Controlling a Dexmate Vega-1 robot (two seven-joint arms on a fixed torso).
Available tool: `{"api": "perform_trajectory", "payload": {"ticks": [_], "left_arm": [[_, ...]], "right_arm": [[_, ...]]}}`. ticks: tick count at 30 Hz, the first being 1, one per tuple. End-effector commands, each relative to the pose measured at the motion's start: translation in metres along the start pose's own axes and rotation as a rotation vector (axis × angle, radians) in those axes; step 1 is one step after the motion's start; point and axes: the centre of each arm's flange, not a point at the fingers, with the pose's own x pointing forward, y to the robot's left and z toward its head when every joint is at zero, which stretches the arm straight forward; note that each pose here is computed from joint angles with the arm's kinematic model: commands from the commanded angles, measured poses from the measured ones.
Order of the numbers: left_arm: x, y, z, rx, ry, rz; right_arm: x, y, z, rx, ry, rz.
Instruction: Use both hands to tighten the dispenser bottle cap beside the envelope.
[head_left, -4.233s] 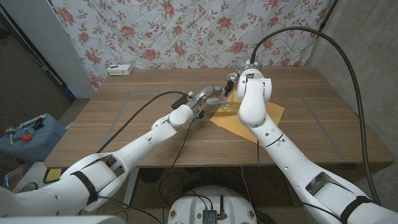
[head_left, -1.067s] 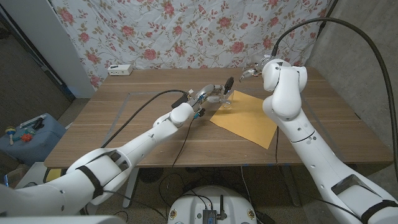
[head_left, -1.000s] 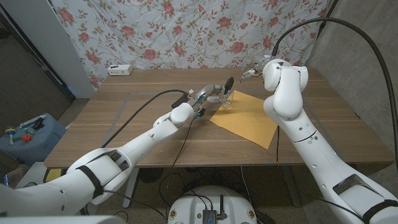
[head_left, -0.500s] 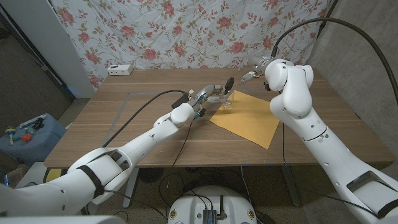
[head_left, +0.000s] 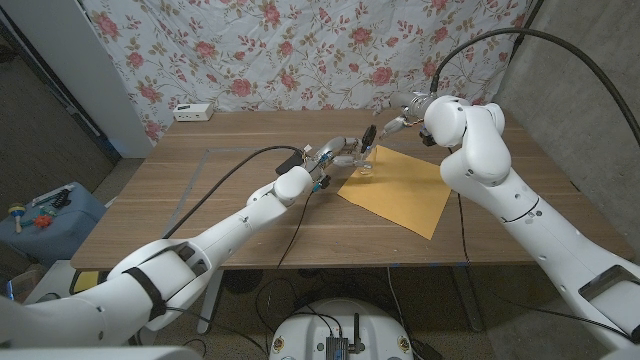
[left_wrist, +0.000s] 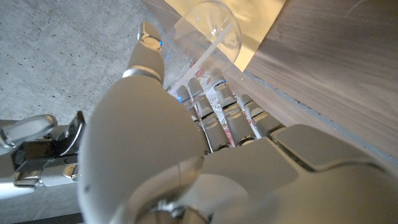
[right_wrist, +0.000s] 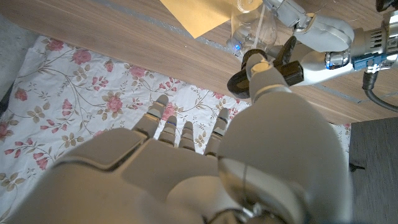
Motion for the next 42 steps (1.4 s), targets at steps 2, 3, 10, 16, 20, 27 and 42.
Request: {"api": "perform_trajectory", "payload": {"ticks": [2, 3, 10, 16, 20, 27, 42], "left_arm": [[-0.004, -0.002, 0.0, -0.003, 0.003, 0.009], [-0.004, -0.002, 0.0, -0.003, 0.003, 0.011], [-0.004, -0.002, 0.001, -0.002, -0.001, 0.011], [-0.004, -0.003, 0.002, -0.003, -0.001, 0.007], [-0.004, -0.004, 0.002, -0.002, -0.003, 0.006], [-0.005, -0.004, 0.003, -0.001, -0.006, 0.007], [-0.007, -0.004, 0.004, 0.001, -0.009, 0.006]], "right_arm": [[0.004, 0.004, 0.004, 0.015, -0.07, 0.028], [0.005, 0.004, 0.005, 0.016, -0.073, 0.027], [0.008, 0.006, 0.005, 0.02, -0.07, 0.061], [0.011, 0.007, 0.004, 0.019, -0.072, 0.074], [0.013, 0.008, 0.005, 0.018, -0.08, 0.082], [0.015, 0.007, 0.007, 0.019, -0.085, 0.101], [0.013, 0.004, 0.009, 0.03, -0.079, 0.109]]}}
